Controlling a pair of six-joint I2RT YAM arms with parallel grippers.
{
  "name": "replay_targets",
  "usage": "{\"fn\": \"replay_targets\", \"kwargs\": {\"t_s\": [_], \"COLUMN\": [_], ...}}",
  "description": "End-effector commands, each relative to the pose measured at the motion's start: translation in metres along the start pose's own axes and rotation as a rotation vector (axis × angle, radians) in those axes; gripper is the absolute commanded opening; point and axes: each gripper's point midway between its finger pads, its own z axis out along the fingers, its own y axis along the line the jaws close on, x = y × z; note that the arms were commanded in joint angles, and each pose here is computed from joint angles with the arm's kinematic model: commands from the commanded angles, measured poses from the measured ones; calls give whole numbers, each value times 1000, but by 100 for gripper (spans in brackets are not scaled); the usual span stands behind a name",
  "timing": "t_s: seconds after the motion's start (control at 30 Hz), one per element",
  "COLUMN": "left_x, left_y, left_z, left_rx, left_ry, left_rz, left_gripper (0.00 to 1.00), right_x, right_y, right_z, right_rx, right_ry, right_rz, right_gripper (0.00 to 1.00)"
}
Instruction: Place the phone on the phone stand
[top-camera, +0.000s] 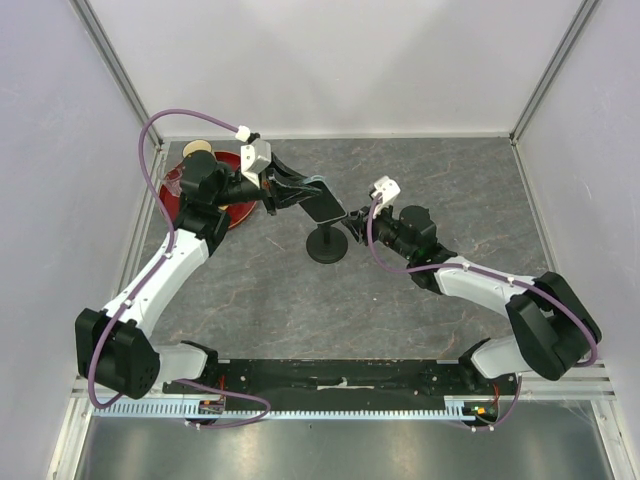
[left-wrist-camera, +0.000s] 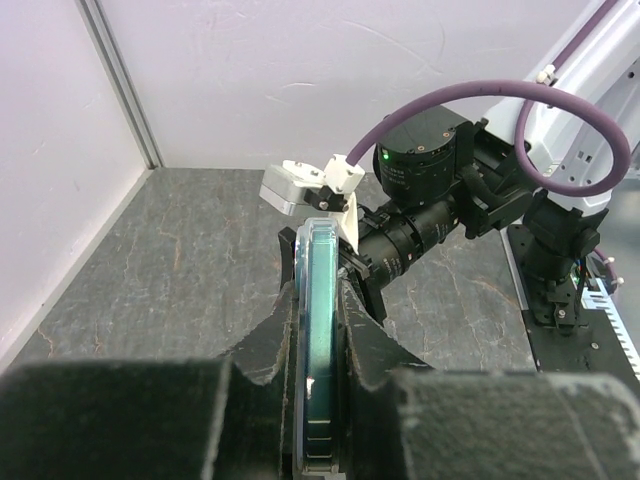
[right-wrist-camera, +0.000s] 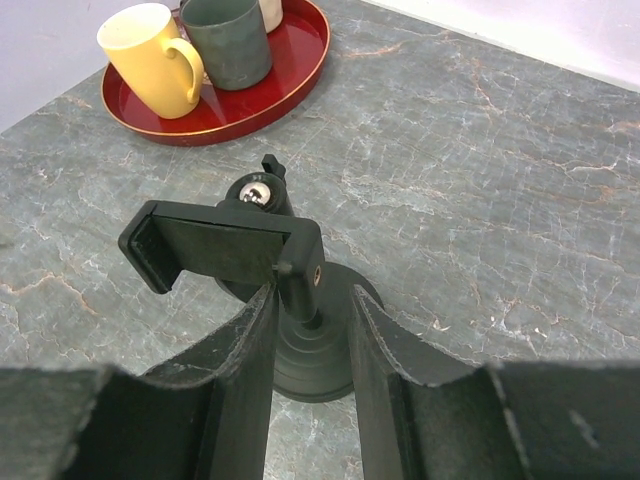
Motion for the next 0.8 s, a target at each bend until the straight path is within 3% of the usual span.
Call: {"fn": "replay_targets", "kwargs": {"t_s": [0.0, 0.53, 0.77], "left_x": [-25, -10, -10], "left_y": [-4, -2, -1], "left_z": [-1, -3, -3], "left_rx": [-5, -32, -30], "left_ry": [-51, -33, -33], "left_rz": [75, 46, 41], "left_gripper": [2, 2, 2], "right_x": [-27, -42, -36], "right_y": [4, 7, 5], "right_z": [9, 6, 12], "right_rx": [-18, -25, -25], "right_ry": [-81, -99, -81], "right_rz": [-23, -37, -40], "right_gripper": [40, 39, 29]}}
